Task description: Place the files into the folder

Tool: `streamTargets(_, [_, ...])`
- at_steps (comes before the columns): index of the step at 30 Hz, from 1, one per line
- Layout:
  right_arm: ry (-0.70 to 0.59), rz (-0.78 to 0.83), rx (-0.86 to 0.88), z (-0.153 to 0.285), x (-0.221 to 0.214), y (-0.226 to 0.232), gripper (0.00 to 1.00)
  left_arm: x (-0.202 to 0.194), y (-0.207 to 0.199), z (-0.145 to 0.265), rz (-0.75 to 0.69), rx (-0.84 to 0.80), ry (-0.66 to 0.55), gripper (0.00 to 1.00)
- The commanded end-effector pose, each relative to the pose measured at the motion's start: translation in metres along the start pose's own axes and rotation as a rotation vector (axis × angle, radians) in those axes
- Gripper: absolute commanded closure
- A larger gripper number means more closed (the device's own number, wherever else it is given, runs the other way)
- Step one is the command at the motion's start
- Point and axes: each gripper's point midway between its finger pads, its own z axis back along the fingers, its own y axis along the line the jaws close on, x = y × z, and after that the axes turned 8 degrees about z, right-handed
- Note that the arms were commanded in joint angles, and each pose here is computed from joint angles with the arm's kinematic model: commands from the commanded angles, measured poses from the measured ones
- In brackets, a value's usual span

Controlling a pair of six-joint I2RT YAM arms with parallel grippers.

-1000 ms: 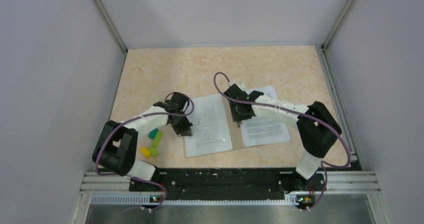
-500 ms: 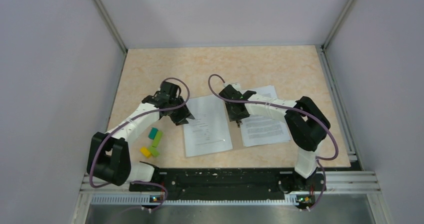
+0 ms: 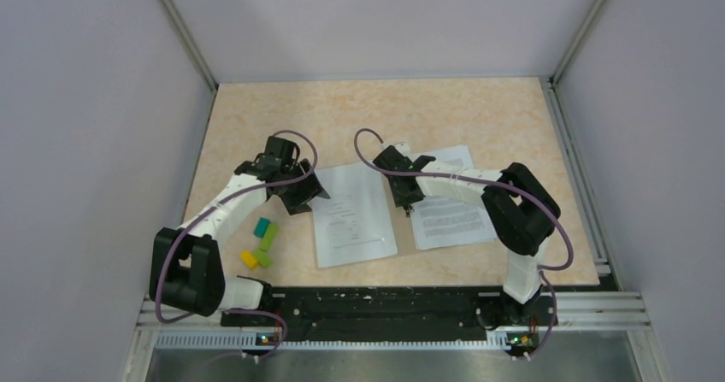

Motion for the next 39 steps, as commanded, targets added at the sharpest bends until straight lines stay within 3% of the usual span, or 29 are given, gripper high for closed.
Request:
streamTargets(1, [0.014,0.004,0.034,-0.006,-0.002,0.007,0.82,0.011,-0.008,0.011,-0.043,-0.042,-0.033,0.32])
streamTargets(10, [0.016,-0.118,0.225,-0.005,0.003,0.002,0.96,0.014,-0.002,0.004,-0.067,-0.026,-0.016,0.3])
streamTargets(15, [0.021,-0.165,0.32,-0.004,0.001,0.003,0.99,0.018,-0.003,0.005,-0.082,-0.027,-0.019,0.29])
streamTargets(39, [0.043,-0.329,0.471,-0.018,-0.023,-0.025,1.0,0.036,-0.002,-0.004,-0.051,-0.063,-0.026,0.24])
